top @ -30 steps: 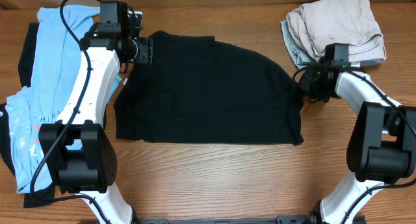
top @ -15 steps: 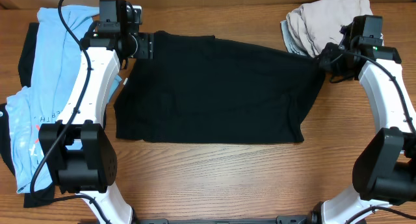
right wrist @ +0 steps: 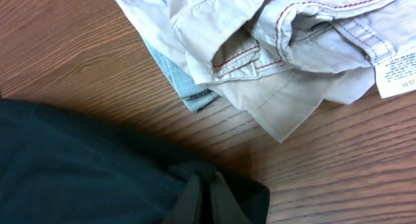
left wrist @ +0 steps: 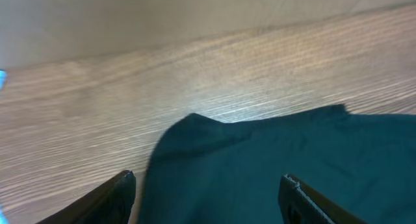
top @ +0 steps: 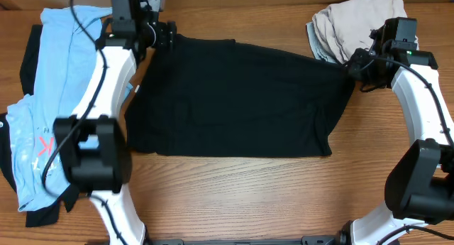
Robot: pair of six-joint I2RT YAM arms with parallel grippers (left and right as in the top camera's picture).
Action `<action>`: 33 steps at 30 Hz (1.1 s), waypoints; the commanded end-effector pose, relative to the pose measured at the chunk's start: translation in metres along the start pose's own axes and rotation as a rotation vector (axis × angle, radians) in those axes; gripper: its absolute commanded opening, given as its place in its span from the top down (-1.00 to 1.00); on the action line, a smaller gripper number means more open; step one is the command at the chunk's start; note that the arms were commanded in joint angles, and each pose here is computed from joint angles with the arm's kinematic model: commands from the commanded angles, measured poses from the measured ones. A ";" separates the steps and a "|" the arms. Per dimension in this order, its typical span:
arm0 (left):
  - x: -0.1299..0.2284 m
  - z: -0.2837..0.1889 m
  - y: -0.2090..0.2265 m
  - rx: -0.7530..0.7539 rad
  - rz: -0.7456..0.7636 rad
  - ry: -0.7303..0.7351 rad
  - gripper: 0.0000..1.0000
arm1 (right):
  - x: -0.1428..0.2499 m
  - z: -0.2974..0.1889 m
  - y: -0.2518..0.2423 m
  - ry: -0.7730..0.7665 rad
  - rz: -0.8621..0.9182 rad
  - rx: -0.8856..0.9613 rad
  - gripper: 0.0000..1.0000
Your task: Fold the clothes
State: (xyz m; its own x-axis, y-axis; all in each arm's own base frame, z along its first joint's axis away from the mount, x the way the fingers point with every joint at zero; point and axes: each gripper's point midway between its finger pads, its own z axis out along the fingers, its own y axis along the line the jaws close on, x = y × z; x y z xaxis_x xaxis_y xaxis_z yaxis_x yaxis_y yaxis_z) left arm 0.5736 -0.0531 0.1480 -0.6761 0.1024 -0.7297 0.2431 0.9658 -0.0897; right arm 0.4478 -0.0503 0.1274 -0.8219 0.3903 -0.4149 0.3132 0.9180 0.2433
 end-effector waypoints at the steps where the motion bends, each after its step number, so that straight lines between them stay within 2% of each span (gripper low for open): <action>1: 0.012 0.036 -0.014 0.083 0.029 0.042 -0.40 | -0.008 -0.006 -0.002 -0.031 -0.011 0.019 0.92; 10: 0.010 0.078 -0.030 0.059 0.104 0.002 -0.37 | -0.006 -0.006 -0.003 -0.023 -0.009 0.021 0.92; 16: 0.036 0.099 -0.040 0.078 0.108 0.063 -0.36 | -0.005 -0.006 -0.003 -0.020 -0.009 0.021 0.92; 27: 0.097 0.109 -0.038 0.067 0.080 0.270 -0.22 | -0.004 -0.006 -0.003 -0.016 -0.008 0.022 0.92; 33: 0.152 0.087 -0.046 0.068 0.054 0.514 -0.18 | -0.004 -0.006 -0.003 -0.016 -0.008 0.022 0.92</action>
State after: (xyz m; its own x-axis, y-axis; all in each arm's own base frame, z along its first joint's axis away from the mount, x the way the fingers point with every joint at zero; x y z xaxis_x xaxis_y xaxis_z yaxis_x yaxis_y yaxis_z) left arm 0.5503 -0.1035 0.0078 -0.8656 0.2483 -0.4348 0.3271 0.9379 -0.1156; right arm 0.4452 -0.0511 0.1259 -0.8258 0.3913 -0.4061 0.3193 0.9180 0.2352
